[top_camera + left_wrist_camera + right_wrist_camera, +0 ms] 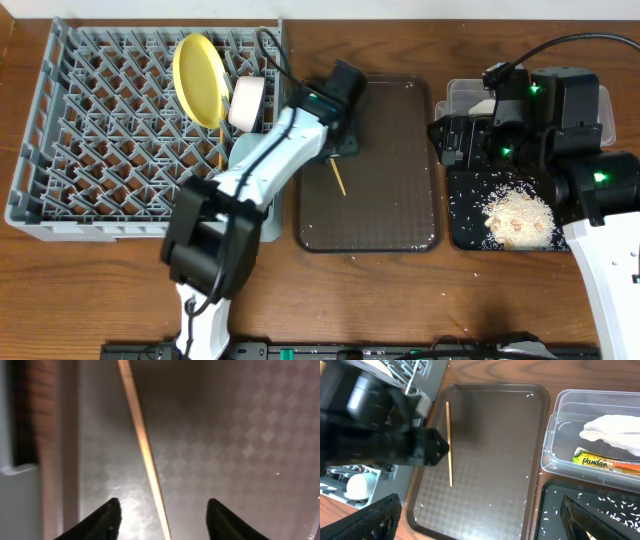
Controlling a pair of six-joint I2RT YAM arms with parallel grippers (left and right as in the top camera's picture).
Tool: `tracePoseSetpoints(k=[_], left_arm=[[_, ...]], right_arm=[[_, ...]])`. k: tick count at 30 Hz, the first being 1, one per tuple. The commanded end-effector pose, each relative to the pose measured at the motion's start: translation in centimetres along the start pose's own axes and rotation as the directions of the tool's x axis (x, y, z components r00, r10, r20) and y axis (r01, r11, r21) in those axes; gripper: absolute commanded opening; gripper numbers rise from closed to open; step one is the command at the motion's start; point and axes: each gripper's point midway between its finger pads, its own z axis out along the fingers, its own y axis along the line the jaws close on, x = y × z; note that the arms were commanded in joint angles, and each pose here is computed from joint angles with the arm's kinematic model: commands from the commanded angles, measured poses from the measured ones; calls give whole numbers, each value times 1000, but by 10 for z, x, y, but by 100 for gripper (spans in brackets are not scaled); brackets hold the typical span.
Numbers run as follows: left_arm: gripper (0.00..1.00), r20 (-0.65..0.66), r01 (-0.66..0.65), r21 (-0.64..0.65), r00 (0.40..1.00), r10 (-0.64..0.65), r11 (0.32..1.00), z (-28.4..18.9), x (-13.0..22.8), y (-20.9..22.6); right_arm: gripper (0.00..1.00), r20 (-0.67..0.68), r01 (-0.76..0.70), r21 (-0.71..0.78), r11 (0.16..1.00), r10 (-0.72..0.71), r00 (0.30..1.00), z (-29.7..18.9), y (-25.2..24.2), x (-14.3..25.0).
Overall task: Sort waste into correct bins and load items into the dishwasher
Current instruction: 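Move the left gripper back and grasp the second chopstick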
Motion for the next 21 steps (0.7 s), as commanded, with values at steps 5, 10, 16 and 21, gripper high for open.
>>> tracePoseSetpoints(k=[5, 10, 16, 21], left_arm=[[53, -44, 68, -63, 997, -70, 996, 39, 12, 6], [52, -48, 65, -70, 997, -68, 995, 53, 13, 6], [36, -44, 64, -74, 997, -67, 995, 61, 13, 6], [31, -43, 61, -97, 997, -66, 993, 64, 16, 12]], right_arm=[[99, 6, -9, 3, 1000, 9, 1000, -1, 0, -2], [99, 6, -10, 3, 1000, 10, 1000, -1, 0, -2], [99, 6, -10, 2, 1000, 10, 1000, -1, 0, -2], [99, 6, -9, 2, 1000, 9, 1000, -1, 0, -2]])
